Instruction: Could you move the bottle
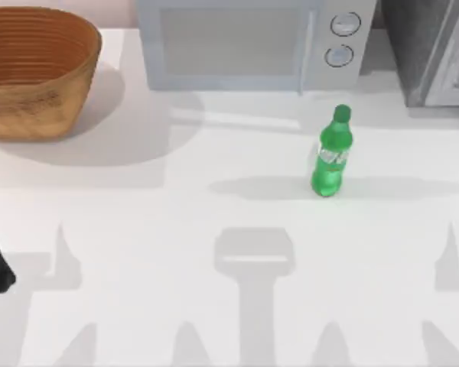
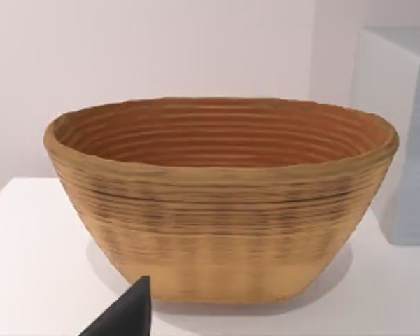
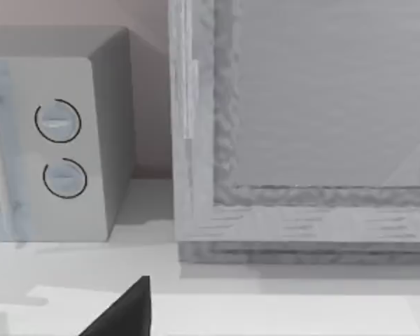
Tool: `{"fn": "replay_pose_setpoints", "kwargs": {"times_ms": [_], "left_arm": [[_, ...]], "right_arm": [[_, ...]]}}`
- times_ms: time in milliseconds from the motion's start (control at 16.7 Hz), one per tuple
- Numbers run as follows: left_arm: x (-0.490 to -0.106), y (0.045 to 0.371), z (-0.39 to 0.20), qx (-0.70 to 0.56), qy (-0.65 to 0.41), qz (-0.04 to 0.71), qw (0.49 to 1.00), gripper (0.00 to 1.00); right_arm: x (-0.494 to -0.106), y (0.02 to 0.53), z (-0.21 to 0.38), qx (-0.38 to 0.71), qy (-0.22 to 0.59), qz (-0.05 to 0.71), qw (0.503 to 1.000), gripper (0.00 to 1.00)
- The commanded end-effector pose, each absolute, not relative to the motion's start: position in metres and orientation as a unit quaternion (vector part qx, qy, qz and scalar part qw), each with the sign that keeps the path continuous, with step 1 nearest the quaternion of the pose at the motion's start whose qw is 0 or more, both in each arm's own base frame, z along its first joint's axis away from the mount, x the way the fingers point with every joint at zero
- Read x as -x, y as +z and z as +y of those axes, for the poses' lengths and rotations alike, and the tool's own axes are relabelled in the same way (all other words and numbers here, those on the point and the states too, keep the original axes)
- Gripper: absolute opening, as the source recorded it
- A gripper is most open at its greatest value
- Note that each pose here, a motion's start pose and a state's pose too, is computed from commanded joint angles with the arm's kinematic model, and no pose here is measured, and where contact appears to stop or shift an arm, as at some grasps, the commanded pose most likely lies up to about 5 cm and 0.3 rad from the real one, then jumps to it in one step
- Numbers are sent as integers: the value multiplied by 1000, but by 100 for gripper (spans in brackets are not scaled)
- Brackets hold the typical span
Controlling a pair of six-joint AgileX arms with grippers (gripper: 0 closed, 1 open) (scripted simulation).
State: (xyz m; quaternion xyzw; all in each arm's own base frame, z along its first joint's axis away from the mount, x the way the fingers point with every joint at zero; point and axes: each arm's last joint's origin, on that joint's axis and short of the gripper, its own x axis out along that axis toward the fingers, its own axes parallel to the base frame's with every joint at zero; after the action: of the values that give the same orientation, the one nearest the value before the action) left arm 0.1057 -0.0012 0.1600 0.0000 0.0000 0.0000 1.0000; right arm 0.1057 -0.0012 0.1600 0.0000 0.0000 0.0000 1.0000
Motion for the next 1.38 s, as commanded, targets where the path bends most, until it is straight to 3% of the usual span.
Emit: {"fn": "replay_pose_setpoints", "kwargs": {"times_ms": [480, 900, 1140, 1380], "left_arm": [[-117, 188, -11, 2, -47, -23, 999, 100], [-185, 224, -60, 9, -165, -31, 986, 100], [-238, 203, -117, 10, -240, -20, 971, 100], [-268, 145, -179, 6, -307, -6, 952, 100]], "right_arm": [[-106, 160, -1, 0, 0, 0, 1000, 100], [-106, 160, -1, 0, 0, 0, 1000, 100], [-106, 160, -1, 0, 0, 0, 1000, 100], [-106, 160, -1, 0, 0, 0, 1000, 100]]}}
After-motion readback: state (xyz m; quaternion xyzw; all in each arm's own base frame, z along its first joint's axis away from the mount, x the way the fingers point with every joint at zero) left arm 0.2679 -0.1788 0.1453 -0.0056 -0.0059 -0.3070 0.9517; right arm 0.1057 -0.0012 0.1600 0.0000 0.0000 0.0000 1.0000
